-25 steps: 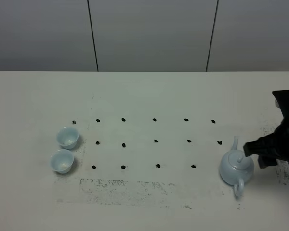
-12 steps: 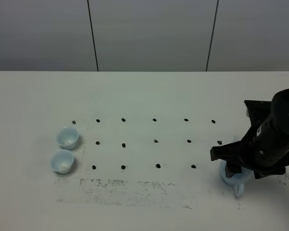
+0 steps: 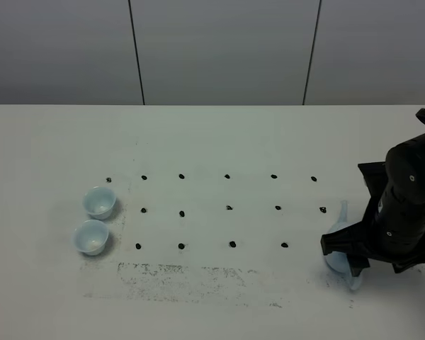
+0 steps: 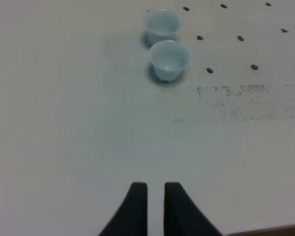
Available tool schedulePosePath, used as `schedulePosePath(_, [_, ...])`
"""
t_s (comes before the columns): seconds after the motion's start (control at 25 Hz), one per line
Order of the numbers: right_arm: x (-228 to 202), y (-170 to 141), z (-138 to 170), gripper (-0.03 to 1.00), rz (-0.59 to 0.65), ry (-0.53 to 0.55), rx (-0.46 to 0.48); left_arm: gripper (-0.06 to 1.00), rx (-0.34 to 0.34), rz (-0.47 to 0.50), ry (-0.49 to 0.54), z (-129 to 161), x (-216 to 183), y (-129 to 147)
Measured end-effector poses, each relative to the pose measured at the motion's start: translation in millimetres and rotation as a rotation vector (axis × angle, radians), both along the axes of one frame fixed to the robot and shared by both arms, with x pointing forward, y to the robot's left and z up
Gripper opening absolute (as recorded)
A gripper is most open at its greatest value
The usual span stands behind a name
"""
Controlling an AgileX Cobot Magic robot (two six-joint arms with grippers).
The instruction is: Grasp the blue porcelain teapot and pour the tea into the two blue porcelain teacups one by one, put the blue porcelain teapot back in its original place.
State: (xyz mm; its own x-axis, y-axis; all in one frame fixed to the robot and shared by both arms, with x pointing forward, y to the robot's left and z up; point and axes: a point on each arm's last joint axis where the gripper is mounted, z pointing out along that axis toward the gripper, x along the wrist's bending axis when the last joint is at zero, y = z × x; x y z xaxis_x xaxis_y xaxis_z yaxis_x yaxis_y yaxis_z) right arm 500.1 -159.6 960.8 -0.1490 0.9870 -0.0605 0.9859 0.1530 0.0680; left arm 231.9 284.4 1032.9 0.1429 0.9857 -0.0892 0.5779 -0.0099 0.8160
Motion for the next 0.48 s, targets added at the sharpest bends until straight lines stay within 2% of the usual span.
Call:
schedulePosePath(0.32, [2.3,-4.2,0.4,0.53,0.036,-0.023,-0.049,0.11,0.0,0.0,0.0,0.0,0.0,0.0])
schedulePosePath(0.48, [0.5,-2.3,0.1,0.53,0.067,-0.001,-0.031,0.11,0.0,0.0,0.0,0.0,0.0,0.0])
